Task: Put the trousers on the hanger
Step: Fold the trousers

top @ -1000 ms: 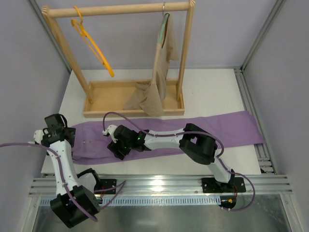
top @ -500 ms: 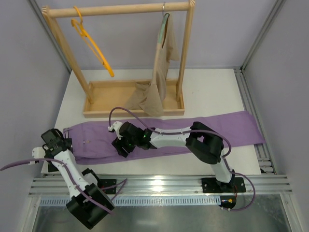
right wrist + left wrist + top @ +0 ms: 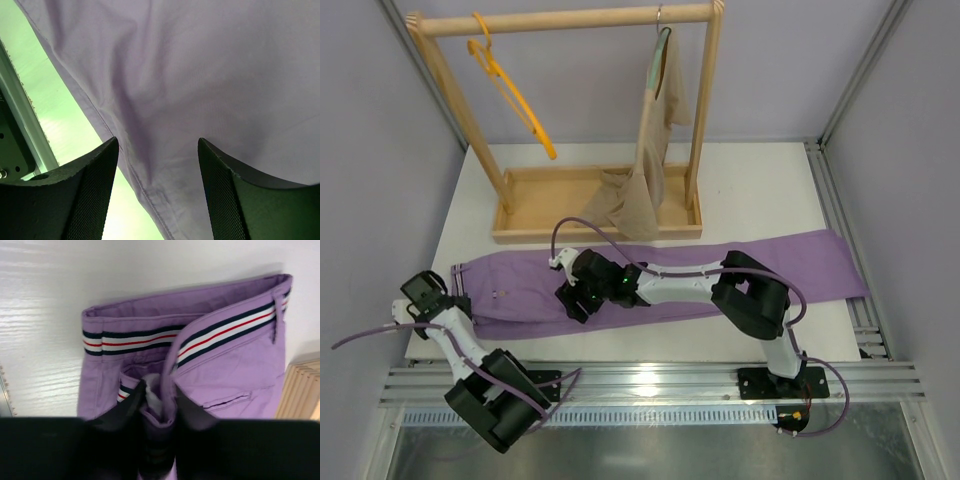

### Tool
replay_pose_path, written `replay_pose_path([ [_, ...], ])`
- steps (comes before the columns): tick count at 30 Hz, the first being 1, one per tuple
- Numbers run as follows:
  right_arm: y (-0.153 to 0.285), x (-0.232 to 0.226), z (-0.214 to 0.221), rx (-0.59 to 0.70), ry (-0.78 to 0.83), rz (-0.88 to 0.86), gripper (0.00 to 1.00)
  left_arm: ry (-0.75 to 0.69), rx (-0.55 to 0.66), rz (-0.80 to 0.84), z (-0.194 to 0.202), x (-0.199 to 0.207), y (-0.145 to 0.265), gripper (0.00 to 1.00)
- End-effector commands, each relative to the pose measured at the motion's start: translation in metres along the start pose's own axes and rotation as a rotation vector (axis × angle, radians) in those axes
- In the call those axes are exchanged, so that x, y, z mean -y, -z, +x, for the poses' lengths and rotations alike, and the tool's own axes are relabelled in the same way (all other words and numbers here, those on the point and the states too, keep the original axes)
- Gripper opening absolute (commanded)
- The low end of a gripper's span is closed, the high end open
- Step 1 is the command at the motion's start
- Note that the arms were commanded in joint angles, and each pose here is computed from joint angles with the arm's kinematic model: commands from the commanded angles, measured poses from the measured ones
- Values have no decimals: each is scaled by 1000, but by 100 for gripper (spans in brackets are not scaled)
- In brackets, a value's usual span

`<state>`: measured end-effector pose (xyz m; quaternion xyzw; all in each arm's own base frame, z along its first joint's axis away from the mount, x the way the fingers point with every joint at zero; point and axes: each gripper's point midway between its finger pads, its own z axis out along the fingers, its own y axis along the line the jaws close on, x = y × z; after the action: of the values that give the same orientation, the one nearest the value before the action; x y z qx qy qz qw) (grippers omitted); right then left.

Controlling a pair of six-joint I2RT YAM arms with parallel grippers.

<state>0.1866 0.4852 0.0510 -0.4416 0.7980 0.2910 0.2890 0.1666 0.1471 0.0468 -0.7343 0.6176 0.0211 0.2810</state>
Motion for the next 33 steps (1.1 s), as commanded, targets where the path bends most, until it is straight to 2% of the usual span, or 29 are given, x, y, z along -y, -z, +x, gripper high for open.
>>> replay_pose_path([
  [1, 17, -4, -32, 100, -9, -22, 68, -29, 35, 138, -11, 27, 5, 18],
  [3, 16, -3, -31, 104, -11, -22, 68, -41, 69, 181, -18, 35, 10, 3],
  [4, 14, -2, -31, 110, -12, -23, 68, -50, 58, 215, -16, 40, 13, 0],
  [11, 0, 2, -10, 87, -53, -31, 67, -85, 74, 437, -19, 79, 30, 0],
  [15, -3, 6, 1, 73, -62, -26, 67, -77, 56, 686, -13, 111, 53, 0],
  [16, -4, 8, 6, 66, -66, -27, 67, -77, 53, 862, -13, 135, 77, 0],
  [19, -7, 10, 11, 60, -75, -30, 67, -67, 35, 924, -6, 137, 82, 1],
  [22, -11, 9, 13, 51, -78, -44, 67, -58, 42, 871, -2, 125, 66, 0],
  [24, -13, 8, 14, 51, -84, -51, 67, -46, 15, 706, 4, 101, 41, 0],
  [26, -13, 9, 16, 48, -86, -45, 67, -10, 32, 516, 2, 68, 16, 1],
  [29, -10, 13, 20, 43, -89, -34, 67, 28, 100, 336, -15, 37, 2, 1],
  [33, -5, 18, 22, 47, -94, -20, 67, 102, 136, 183, -30, 12, -5, 14],
])
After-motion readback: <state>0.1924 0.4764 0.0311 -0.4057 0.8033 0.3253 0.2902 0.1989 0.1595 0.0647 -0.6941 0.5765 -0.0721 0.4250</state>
